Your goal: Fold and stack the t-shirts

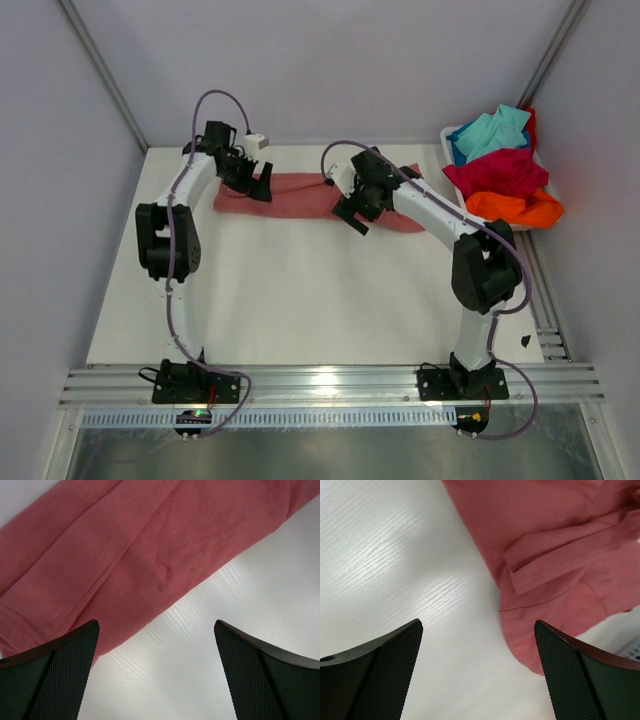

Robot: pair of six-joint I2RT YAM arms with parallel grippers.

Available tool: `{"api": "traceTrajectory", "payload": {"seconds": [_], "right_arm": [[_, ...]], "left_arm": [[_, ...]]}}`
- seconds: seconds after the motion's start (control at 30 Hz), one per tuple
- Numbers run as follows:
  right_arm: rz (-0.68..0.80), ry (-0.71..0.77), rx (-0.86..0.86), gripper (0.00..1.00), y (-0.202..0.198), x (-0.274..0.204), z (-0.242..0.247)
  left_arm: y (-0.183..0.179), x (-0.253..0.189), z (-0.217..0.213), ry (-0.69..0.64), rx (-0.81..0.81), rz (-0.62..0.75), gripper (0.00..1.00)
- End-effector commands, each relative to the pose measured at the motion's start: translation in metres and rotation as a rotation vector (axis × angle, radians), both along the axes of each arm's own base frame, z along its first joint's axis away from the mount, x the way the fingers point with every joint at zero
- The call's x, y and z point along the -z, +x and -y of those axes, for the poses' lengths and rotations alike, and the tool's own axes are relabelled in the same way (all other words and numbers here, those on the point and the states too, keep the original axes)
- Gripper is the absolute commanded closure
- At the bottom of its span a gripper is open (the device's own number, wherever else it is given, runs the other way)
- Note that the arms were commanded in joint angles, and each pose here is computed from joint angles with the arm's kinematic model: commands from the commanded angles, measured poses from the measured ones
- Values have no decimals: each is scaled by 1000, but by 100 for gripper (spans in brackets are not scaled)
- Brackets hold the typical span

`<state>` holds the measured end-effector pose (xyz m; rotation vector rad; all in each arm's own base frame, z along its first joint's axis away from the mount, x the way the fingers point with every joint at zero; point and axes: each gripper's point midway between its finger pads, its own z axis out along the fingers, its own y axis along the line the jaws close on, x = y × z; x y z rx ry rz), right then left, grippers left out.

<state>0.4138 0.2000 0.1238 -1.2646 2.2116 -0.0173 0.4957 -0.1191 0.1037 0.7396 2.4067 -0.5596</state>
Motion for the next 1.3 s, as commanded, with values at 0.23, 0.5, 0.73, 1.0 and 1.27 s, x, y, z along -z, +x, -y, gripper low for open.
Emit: {"api": "traceTrajectory", "payload": {"seconds": [0.23, 0.5, 0.73, 1.0, 1.27], "right_arm": [[-46, 33, -40, 6, 20, 16, -42], [27, -109, 123, 6, 55, 36, -20], [108, -254, 271, 6, 73, 51, 9], [301, -480, 415, 5, 90, 43, 54], [433, -556, 475, 5, 101, 5, 69]], "left_arm": [[30, 16, 3, 28, -11, 19, 1], [40, 28, -43, 294, -154, 28, 1], [28, 40, -63, 404, -165, 8, 1], [17, 59, -62, 401, -158, -27, 1], [18, 68, -63, 416, -144, -33, 1]]}}
